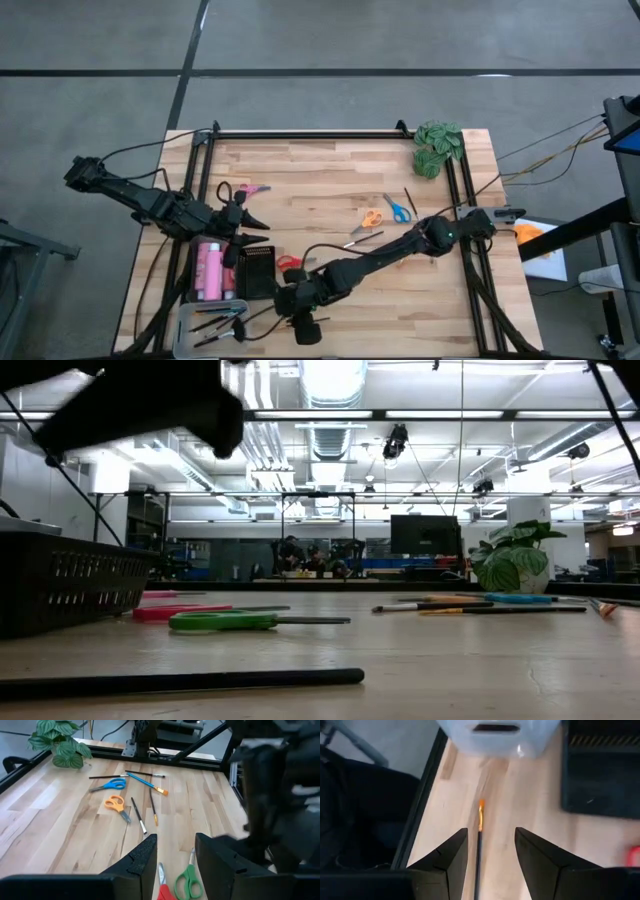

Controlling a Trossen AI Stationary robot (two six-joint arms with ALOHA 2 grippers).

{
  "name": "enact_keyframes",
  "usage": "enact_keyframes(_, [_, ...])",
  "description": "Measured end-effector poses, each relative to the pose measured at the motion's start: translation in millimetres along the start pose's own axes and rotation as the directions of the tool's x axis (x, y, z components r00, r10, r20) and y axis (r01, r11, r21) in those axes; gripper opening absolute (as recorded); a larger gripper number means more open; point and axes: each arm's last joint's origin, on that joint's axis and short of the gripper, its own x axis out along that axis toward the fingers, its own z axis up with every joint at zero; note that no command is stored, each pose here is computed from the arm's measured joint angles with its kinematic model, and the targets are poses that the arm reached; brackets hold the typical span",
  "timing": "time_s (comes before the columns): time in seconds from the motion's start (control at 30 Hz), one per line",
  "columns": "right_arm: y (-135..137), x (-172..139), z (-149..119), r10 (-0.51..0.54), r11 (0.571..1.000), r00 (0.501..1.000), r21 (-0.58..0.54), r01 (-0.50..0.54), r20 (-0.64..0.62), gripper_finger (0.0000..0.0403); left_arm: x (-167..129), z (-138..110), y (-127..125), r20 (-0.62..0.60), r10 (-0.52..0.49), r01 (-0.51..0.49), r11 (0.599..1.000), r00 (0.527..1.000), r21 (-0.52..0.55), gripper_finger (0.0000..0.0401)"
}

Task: Pick & Place Paint Supplies
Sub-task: Put the gold paint brush into the transparent bin

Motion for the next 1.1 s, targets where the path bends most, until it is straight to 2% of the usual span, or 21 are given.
enact_keyframes(0.27, [17,-25,0,-0.186,0.978,0.980,-0.082,0.191,0.073,0.0160,0,0,0,-0.001,-0.001,0.001,1.000,1.000,-0.006,0.0134])
enact_keyframes(0.5, [16,-51,-10,-0.197,0.976,0.977,-0.079,0.203,0.084,0.0159,0,0,0,-0.001,-0.004,0.004,1.000,1.000,-0.006,0.0134])
enact_keyframes(0.63, [15,-83,-18,-0.174,0.979,0.970,-0.072,0.189,0.171,0.0159,0,0,0,0.001,-0.005,0.005,1.000,1.000,-0.007,0.0134])
enact_keyframes(0.87, [2,-135,-62,-0.213,0.971,0.908,-0.022,0.237,0.361,0.0159,0,0,0,0.001,-0.005,0.005,1.000,1.000,-0.007,0.0134])
enact_keyframes(1.1, [-17,-186,-127,-0.218,0.973,0.780,0.063,0.224,0.587,0.0159,0,0,0,0.001,-0.005,0.005,1.000,1.000,-0.006,0.0134])
